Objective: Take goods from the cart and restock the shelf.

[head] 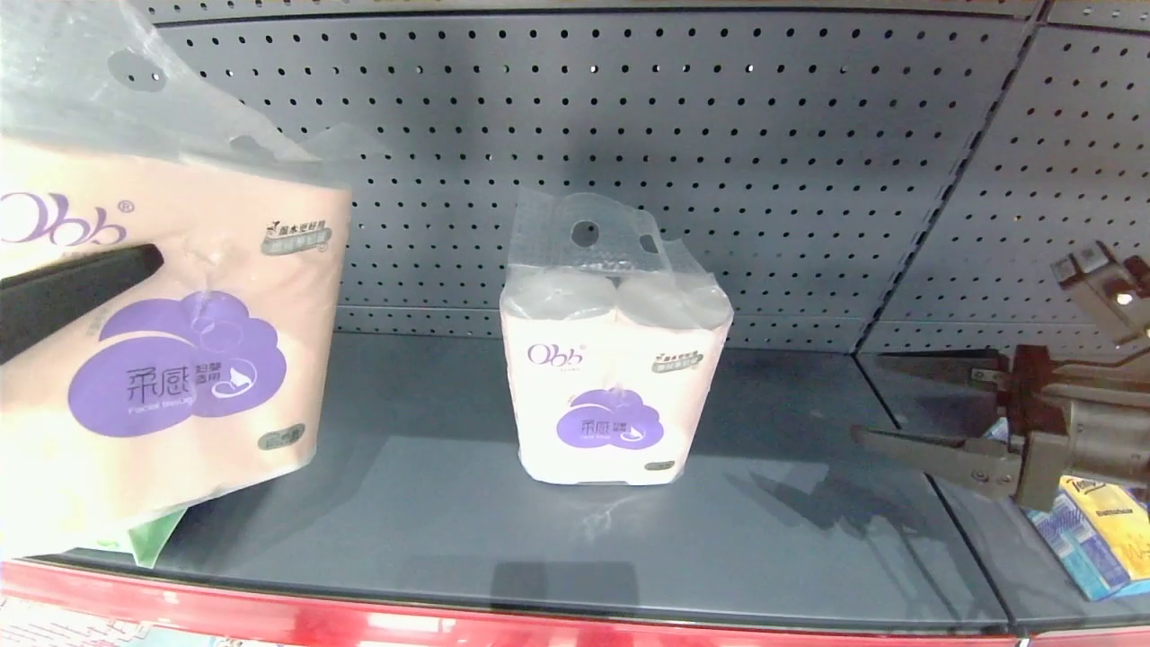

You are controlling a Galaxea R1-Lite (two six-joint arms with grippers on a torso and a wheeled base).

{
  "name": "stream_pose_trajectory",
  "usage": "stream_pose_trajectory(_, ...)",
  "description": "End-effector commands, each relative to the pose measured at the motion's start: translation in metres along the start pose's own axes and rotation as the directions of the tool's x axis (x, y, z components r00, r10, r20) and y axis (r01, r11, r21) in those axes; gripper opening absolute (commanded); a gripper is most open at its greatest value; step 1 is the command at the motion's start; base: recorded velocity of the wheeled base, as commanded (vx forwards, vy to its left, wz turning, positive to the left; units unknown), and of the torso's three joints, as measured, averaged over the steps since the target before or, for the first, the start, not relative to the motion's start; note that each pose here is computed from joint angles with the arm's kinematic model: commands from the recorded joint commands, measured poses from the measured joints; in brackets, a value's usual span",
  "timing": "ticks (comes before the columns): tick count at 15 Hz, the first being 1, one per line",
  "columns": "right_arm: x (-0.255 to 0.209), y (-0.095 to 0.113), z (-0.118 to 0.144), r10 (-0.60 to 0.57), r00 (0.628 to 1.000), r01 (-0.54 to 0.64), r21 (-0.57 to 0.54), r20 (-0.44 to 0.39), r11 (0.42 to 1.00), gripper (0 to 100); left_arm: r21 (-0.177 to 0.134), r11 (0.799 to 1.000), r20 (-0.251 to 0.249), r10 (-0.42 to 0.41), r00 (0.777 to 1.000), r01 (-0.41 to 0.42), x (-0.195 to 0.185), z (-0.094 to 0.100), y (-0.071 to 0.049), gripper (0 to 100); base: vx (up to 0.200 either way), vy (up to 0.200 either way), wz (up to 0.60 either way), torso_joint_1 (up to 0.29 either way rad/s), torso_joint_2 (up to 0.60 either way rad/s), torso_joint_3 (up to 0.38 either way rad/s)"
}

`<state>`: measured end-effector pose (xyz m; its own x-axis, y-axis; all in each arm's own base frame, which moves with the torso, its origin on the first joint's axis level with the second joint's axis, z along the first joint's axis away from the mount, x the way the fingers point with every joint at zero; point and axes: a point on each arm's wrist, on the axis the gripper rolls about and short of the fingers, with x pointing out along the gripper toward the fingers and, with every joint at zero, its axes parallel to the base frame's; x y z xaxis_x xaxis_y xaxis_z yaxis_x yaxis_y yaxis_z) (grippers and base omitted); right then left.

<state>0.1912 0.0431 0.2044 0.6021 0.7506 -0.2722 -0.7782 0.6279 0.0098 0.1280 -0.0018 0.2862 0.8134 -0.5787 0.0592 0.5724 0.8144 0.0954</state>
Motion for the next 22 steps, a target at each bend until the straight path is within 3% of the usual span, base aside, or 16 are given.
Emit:
stream_pose_trajectory(1, 0.023, -0.01, -0.005, 0.088, 0.996, -0.087, 0.03, -0.034, 0.996, 100, -0.022, 1.0, -0.03, 0.003, 1.0, -0.004, 0.01, -0.007, 0.009, 0, 0.0, 0.0, 0.0, 0.0, 0.0, 0.0)
stream_pose_trajectory(8, 0.075, -0.009, 0.027, 0.29, 0.957, -0.289, -0.063, 0.007, 0.955, 100, -0.015, 0.999, -0.024, 0.043, 0.999, -0.044, 0.009, -0.006, 0.01, 0, 0.0, 0.0, 0.0, 0.0, 0.0, 0.0)
stream_pose_trajectory(17, 0.11, -0.016, 0.03, 0.343, 0.939, -0.342, -0.115, -0.007, 0.933, 100, -0.017, 0.998, -0.026, 0.057, 0.998, -0.058, 0.009, -0.006, 0.011, 0, 0.0, 0.0, 0.0, 0.0, 0.0, 0.0)
stream_pose_trajectory(22, 0.146, -0.015, 0.051, 0.386, 0.922, -0.377, -0.172, 0.021, 0.91, 100, -0.015, 0.998, -0.024, 0.06, 0.998, -0.061, 0.008, -0.005, 0.01, 0, 0.0, 0.0, 0.0, 0.0, 0.0, 0.0)
